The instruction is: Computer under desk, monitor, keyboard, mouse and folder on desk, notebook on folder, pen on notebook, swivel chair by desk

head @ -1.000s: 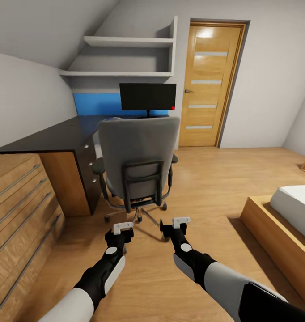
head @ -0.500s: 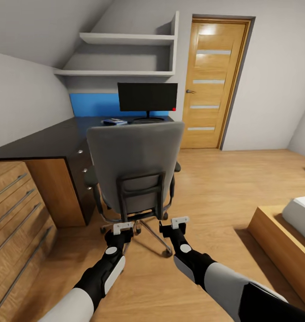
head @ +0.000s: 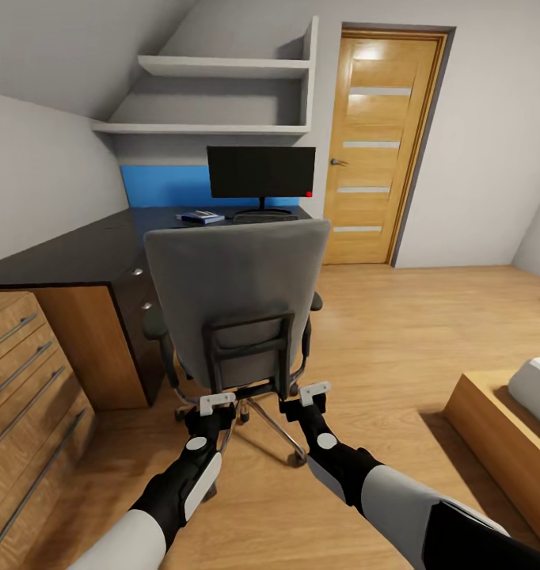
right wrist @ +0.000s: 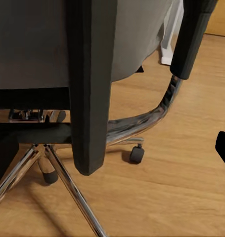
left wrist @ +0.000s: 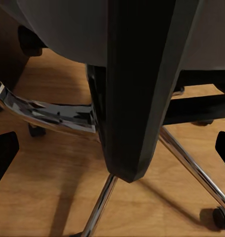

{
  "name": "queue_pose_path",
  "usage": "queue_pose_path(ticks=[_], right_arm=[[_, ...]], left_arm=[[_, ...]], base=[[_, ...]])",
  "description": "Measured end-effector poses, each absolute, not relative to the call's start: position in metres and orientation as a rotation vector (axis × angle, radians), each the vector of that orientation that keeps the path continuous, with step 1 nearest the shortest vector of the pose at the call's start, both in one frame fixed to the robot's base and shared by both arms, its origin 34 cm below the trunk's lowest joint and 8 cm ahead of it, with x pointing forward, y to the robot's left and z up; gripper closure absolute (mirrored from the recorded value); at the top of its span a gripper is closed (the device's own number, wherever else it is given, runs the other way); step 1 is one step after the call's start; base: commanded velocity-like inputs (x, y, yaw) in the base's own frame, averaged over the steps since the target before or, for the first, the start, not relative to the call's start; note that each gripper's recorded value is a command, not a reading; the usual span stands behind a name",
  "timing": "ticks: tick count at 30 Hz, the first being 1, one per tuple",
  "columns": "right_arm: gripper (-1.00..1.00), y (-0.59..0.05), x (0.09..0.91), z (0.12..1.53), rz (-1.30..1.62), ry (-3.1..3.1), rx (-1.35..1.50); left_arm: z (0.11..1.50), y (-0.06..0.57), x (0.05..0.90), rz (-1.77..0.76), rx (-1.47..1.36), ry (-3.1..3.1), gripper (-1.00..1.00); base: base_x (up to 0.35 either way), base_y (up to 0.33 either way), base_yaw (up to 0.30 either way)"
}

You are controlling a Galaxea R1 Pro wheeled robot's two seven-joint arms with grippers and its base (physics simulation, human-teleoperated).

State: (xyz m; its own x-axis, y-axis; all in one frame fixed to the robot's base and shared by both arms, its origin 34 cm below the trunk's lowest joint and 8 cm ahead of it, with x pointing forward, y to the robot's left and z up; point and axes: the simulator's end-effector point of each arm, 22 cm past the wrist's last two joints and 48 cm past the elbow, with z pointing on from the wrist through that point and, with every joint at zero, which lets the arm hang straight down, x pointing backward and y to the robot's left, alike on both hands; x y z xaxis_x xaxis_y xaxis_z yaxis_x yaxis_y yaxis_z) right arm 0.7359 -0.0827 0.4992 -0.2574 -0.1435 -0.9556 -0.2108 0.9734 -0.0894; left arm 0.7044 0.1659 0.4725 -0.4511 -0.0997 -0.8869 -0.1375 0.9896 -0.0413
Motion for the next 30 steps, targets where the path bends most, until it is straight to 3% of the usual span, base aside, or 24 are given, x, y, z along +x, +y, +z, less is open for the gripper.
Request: queue_pose_path(ticks=[20,30], right_arm=[[-1.00,-0.0828,0.7356,0.4985,0.062,1.839,-0.264],[-1.00,-0.0831,0.7356,0.4989,0.062,1.838,-0.265]], left_arm=[[0.4749,0.1656,0.7056,0.040,-0.169,2.037,-1.00],[0.4753,0.1655,0.7054,0.040,-0.169,2.037,-1.00]], base=[[0.005,0.116,0.000],[0.217,0.005,0.000]])
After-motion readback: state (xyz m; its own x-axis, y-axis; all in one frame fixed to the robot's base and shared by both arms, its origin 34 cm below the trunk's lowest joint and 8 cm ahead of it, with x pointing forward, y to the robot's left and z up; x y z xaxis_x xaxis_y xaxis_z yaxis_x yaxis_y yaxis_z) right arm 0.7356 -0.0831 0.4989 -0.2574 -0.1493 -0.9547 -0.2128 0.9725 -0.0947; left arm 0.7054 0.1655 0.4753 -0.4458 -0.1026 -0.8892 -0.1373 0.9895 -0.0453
